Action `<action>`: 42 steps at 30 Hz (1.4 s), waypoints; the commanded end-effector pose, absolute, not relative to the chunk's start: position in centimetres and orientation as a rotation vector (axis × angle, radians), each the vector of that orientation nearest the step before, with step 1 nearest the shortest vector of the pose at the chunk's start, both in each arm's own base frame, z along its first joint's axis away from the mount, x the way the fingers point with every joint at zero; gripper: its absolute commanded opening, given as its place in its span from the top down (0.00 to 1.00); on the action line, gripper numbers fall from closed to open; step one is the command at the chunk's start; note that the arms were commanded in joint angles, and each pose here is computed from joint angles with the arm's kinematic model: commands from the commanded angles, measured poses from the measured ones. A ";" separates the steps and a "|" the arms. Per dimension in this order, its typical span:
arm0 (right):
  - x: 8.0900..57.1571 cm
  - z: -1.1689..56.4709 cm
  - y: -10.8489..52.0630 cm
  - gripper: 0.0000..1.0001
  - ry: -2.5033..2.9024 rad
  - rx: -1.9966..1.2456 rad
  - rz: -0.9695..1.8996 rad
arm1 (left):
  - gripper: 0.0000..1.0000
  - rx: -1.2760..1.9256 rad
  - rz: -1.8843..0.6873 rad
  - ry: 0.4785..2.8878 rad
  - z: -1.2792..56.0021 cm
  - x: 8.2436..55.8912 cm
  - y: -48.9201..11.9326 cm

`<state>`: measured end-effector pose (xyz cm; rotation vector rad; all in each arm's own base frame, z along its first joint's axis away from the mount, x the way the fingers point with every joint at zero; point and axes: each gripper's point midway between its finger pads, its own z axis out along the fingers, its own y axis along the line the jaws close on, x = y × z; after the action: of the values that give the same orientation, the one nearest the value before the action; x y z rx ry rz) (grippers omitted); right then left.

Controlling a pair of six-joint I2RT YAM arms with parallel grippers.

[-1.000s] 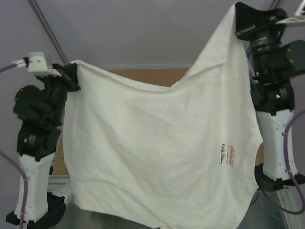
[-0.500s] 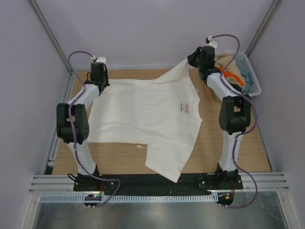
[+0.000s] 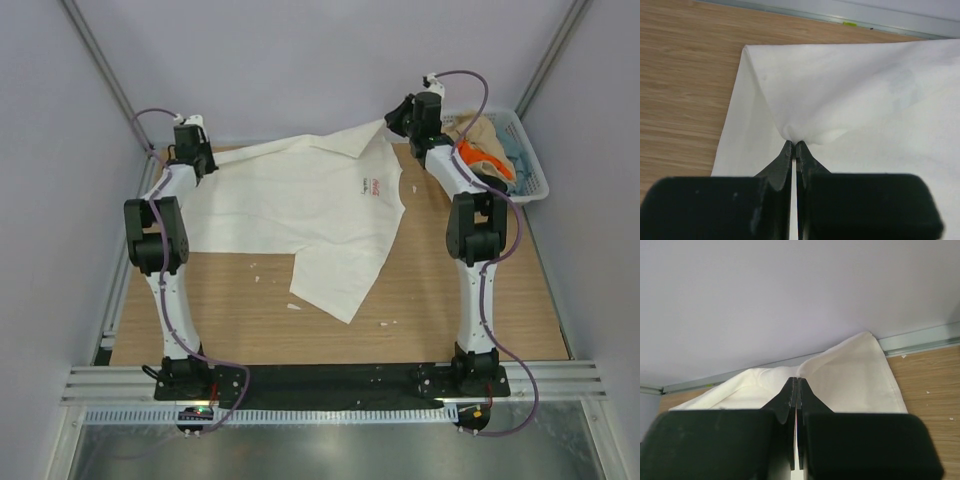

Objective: Fold and stack the t-shirts
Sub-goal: Fold the tshirt

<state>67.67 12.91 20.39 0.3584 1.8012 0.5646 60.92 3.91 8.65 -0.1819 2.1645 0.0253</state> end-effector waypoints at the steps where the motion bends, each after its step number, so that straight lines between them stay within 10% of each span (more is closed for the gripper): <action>1: 66.1 25.0 13.2 0.99 1.761 0.343 0.593 | 1.00 -0.204 -0.015 2.104 11.0 62.2 4.4; 42: 60.0 24.2 12.2 0.99 1.943 0.654 0.689 | 1.00 -0.245 -0.175 1.867 15.9 68.6 9.8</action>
<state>57.73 12.80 17.63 0.6973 2.1170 0.6590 66.48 9.91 10.62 -0.2748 2.0196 -0.1329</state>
